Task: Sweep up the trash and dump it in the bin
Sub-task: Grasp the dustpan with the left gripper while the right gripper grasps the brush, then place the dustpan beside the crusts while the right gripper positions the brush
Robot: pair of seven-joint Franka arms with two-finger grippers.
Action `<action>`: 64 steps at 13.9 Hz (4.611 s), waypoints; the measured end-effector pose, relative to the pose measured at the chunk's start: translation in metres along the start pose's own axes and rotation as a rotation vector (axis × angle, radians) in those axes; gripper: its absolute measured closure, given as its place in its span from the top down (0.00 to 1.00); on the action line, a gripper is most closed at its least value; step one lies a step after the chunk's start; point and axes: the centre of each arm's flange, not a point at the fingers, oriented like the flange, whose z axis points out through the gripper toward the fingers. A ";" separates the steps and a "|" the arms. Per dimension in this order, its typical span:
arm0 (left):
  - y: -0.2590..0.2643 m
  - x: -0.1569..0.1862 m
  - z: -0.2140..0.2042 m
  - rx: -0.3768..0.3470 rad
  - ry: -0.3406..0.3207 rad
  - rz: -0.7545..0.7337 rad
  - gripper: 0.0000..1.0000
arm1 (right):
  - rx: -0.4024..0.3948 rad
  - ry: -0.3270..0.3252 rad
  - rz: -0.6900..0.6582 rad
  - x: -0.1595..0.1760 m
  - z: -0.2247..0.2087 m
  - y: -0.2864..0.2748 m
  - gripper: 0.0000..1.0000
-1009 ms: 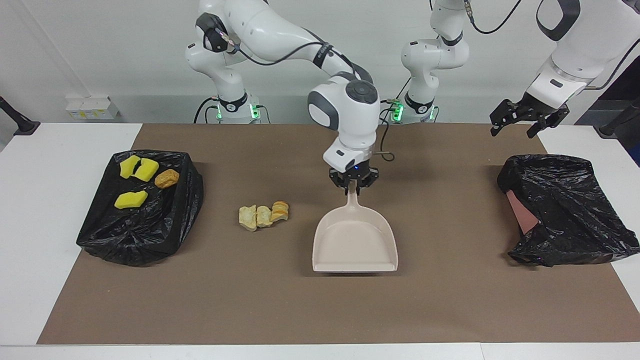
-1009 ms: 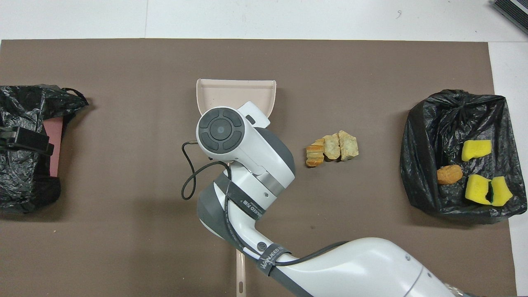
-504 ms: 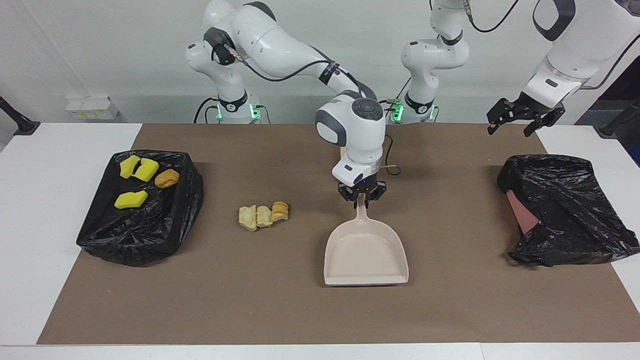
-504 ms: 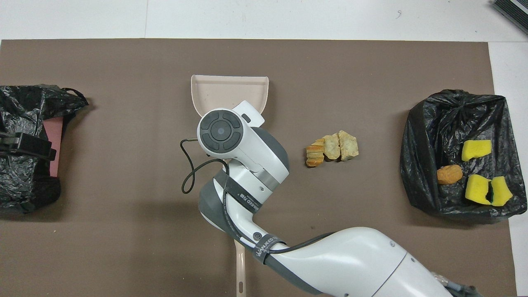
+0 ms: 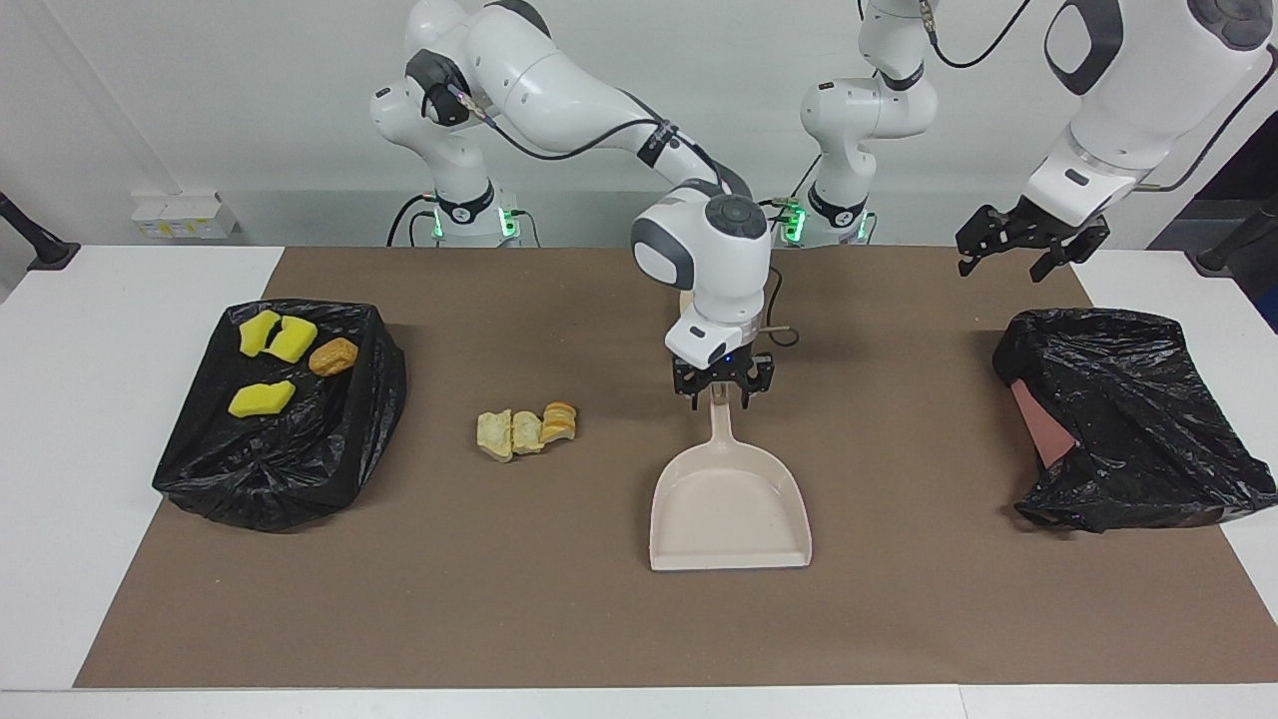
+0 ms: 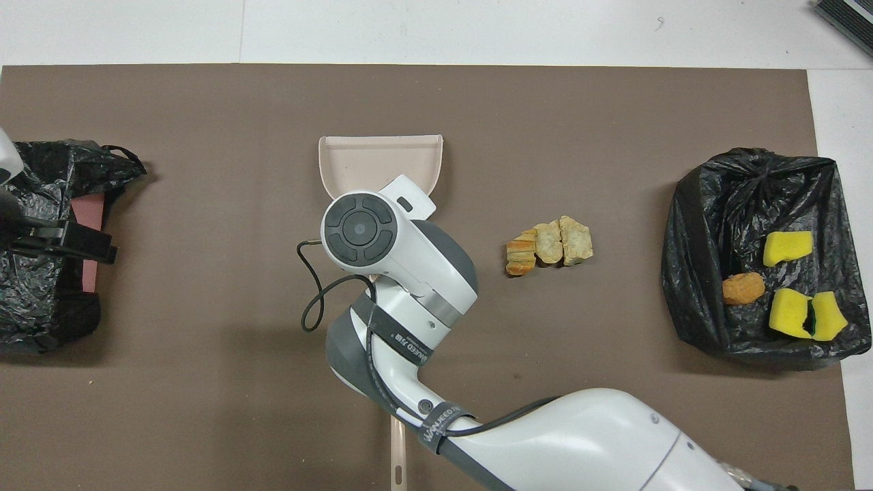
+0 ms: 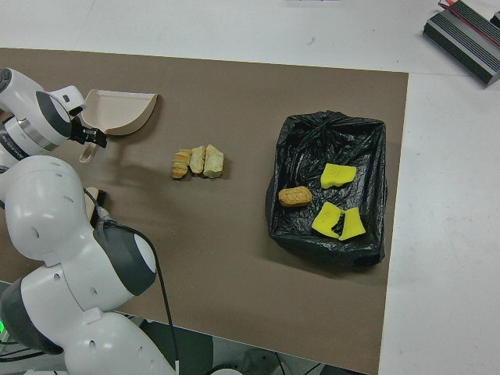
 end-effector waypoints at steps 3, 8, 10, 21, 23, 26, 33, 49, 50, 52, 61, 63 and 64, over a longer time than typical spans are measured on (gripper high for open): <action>0.023 0.013 0.026 0.002 0.004 0.043 1.00 | 0.004 -0.024 0.006 -0.031 -0.045 0.012 1.00; 0.072 0.051 0.081 0.004 0.004 0.131 1.00 | 0.000 -0.152 0.008 -0.129 -0.056 0.033 1.00; 0.099 0.065 0.107 0.007 0.004 0.173 1.00 | 0.017 -0.189 -0.002 -0.174 -0.043 0.034 1.00; 0.262 0.084 0.203 -0.008 0.053 0.100 1.00 | -0.027 -0.224 -0.038 -0.286 0.019 0.033 0.91; 0.281 0.081 0.210 -0.024 0.046 0.067 1.00 | -0.003 -0.209 -0.031 -0.283 0.018 0.031 0.90; 0.304 0.078 0.227 -0.032 0.046 0.038 0.98 | 0.007 -0.204 -0.027 -0.281 0.017 0.031 0.63; 0.301 0.084 0.242 -0.053 0.038 -0.002 0.32 | 0.010 -0.202 -0.004 -0.272 0.017 0.036 0.26; 0.151 0.100 0.169 0.024 -0.002 0.607 0.32 | -0.341 -0.203 -0.149 -0.116 -0.044 0.286 0.26; 0.140 0.101 0.172 0.021 -0.011 0.692 0.32 | -0.371 -0.212 -0.182 -0.108 -0.041 0.305 0.26; 0.123 0.098 0.180 0.012 -0.032 0.853 0.32 | -0.441 -0.229 -0.230 -0.094 -0.032 0.343 0.26; 0.140 0.071 0.201 0.099 -0.148 1.309 0.32 | -0.363 -0.326 -0.305 -0.097 0.026 0.326 0.26; 0.155 0.063 0.211 0.100 -0.167 1.307 0.32 | -0.314 -0.336 -0.300 -0.102 0.027 0.307 0.26; 0.164 0.059 0.213 0.103 -0.168 1.303 0.32 | -0.295 -0.342 -0.302 -0.105 0.028 0.297 0.26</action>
